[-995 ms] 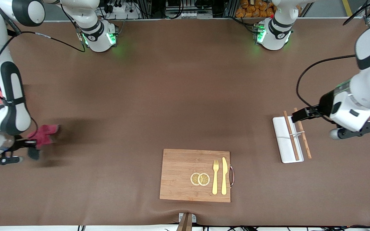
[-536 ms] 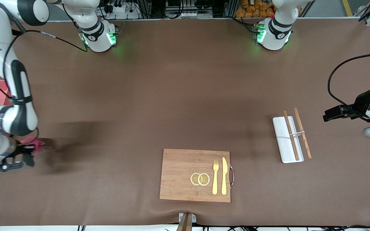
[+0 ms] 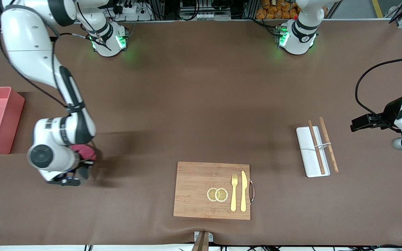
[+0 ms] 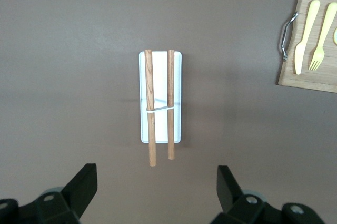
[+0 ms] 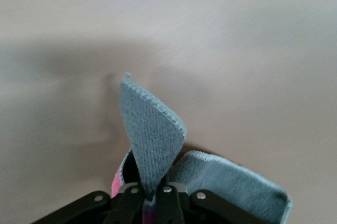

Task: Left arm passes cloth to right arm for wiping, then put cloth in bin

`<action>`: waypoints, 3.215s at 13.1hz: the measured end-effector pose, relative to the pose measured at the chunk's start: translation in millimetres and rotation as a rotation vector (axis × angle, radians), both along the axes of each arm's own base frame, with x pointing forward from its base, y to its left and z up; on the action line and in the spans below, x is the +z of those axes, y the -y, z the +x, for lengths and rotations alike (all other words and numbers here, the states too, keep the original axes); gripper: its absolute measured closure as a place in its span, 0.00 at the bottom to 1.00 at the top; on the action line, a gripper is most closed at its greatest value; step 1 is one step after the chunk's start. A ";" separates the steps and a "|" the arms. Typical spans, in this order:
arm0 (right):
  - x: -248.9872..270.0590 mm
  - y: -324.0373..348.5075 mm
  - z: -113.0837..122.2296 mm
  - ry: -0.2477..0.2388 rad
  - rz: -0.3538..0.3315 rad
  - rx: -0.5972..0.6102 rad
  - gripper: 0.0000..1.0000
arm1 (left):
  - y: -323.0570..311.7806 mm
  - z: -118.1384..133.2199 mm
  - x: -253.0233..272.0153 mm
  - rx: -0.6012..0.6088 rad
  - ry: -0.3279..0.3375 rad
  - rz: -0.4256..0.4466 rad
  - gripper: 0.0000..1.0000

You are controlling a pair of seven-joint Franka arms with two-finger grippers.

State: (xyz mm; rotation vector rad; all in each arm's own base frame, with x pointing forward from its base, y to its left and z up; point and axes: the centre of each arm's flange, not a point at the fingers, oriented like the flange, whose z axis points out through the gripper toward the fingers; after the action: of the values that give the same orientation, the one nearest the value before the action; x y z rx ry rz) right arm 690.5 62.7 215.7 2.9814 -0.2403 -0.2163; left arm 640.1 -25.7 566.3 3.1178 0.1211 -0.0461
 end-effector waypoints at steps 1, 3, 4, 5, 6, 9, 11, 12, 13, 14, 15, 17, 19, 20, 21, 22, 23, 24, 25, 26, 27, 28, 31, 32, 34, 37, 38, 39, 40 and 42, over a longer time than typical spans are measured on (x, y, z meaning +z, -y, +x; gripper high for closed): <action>-1.2 -27.5 -5.1 -0.013 0.026 -0.039 0.94 | 0.3 -1.4 2.9 0.000 0.003 0.002 0.00; -1.7 -74.5 -13.7 -0.026 0.085 -0.113 0.94 | 0.9 -4.3 8.6 0.000 0.007 0.005 0.00; -1.5 -99.3 -18.9 -0.032 0.114 -0.156 0.94 | 1.7 -5.5 11.3 -0.003 0.011 0.007 0.00; -0.8 -124.9 -25.1 -0.040 0.140 -0.199 0.94 | 3.7 -7.4 14.8 -0.007 0.015 0.009 0.00; 0.7 -151.1 -31.9 -0.047 0.163 -0.239 0.94 | 5.8 -10.0 17.7 -0.010 0.016 0.014 0.00; 9.8 -216.9 -51.2 -0.052 0.182 -0.315 0.94 | 2.6 -18.7 23.8 -0.048 0.018 0.064 0.00; 16.2 -238.1 -57.3 -0.052 0.194 -0.360 0.94 | -7.3 -28.9 26.1 -0.050 0.011 0.073 0.00; 20.9 -237.8 -55.3 -0.049 0.205 -0.373 0.94 | -11.3 -35.1 25.2 -0.045 0.012 0.070 0.00; 27.6 -230.1 -50.6 -0.041 0.208 -0.385 0.94 | -13.7 -41.5 23.5 -0.043 0.018 0.071 0.00; 35.6 -215.9 -45.0 -0.039 0.205 -0.384 0.94 | -12.8 -48.5 22.5 -0.045 0.022 0.072 0.00; 46.4 -195.0 -38.4 -0.045 0.199 -0.358 0.94 | -9.8 -55.0 23.8 -0.050 0.023 0.073 0.00; 75.0 -133.0 -22.9 -0.070 0.174 -0.258 0.94 | -4.0 -63.4 31.0 -0.060 0.033 0.074 0.00; 108.2 -57.8 -8.5 -0.054 0.138 -0.153 0.94 | -2.5 -66.9 35.3 -0.062 0.039 0.075 0.00; 122.4 -25.4 -4.9 -0.042 0.119 -0.101 0.94 | -1.9 -67.5 36.9 -0.063 0.042 0.075 0.00; 135.9 4.2 -3.5 -0.036 0.105 -0.048 0.94 | 0.4 -69.2 40.2 -0.067 0.048 0.075 0.00; 149.4 31.1 -3.6 -0.031 0.095 0.003 0.94 | 3.3 -71.9 44.1 -0.071 0.051 0.074 0.00; 163.6 60.5 -5.7 -0.033 0.094 0.060 0.94 | 5.2 -74.8 47.6 -0.074 0.051 0.073 0.00; 179.2 94.5 -10.2 -0.037 0.106 0.114 0.94 | 6.1 -77.1 50.9 -0.075 0.054 0.071 0.00; 195.2 132.8 -17.0 -0.036 0.120 0.153 0.94 | 7.4 -79.1 54.0 -0.077 0.058 0.070 0.00; 211.3 175.7 -26.8 -0.032 0.127 0.187 0.94 | 9.9 -81.2 56.7 -0.081 0.060 0.069 0.00; 224.4 217.2 -38.2 -0.028 0.127 0.224 0.94 | 12.7 -83.0 58.3 -0.086 0.060 0.069 0.00; 233.5 256.6 -51.0 -0.030 0.122 0.255 0.94 | 14.8 -83.9 59.2 -0.089 0.061 0.068 0.00; 233.5 358.9 -90.6 -0.060 0.107 0.317 0.94 | 16.5 -84.1 56.4 -0.092 0.055 0.068 0.00; 232.5 387.3 -100.7 -0.048 0.090 0.333 0.94 | 16.4 -84.1 54.8 -0.092 0.052 0.068 0.00; 225.7 436.8 -117.9 -0.013 0.055 0.365 0.94 | 16.8 -83.8 52.7 -0.092 0.047 0.068 0.00; 178.1 504.2 -141.3 0.011 0.028 0.392 0.94 | 17.6 -83.8 51.6 -0.094 0.046 0.068 0.00; 155.5 513.4 -144.0 0.002 0.037 0.387 0.88 | 17.7 -83.8 51.6 -0.094 0.046 0.068 0.00; 134.1 516.3 -143.9 -0.011 0.052 0.384 0.77 | 18.1 -83.8 51.6 -0.095 0.046 0.068 0.00; 115.8 517.7 -143.1 -0.019 0.064 0.383 0.65 | 18.6 -83.9 51.5 -0.096 0.046 0.068 0.00; 99.2 521.1 -144.8 -0.019 0.081 0.371 0.42 | 19.2 -83.9 51.5 -0.097 0.046 0.068 0.00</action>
State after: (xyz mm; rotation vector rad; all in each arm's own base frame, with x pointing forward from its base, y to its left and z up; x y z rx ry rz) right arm 545.7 -458.5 314.9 3.0280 0.3303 -0.2142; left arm 556.2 -44.9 617.8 3.1875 -0.0302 0.0286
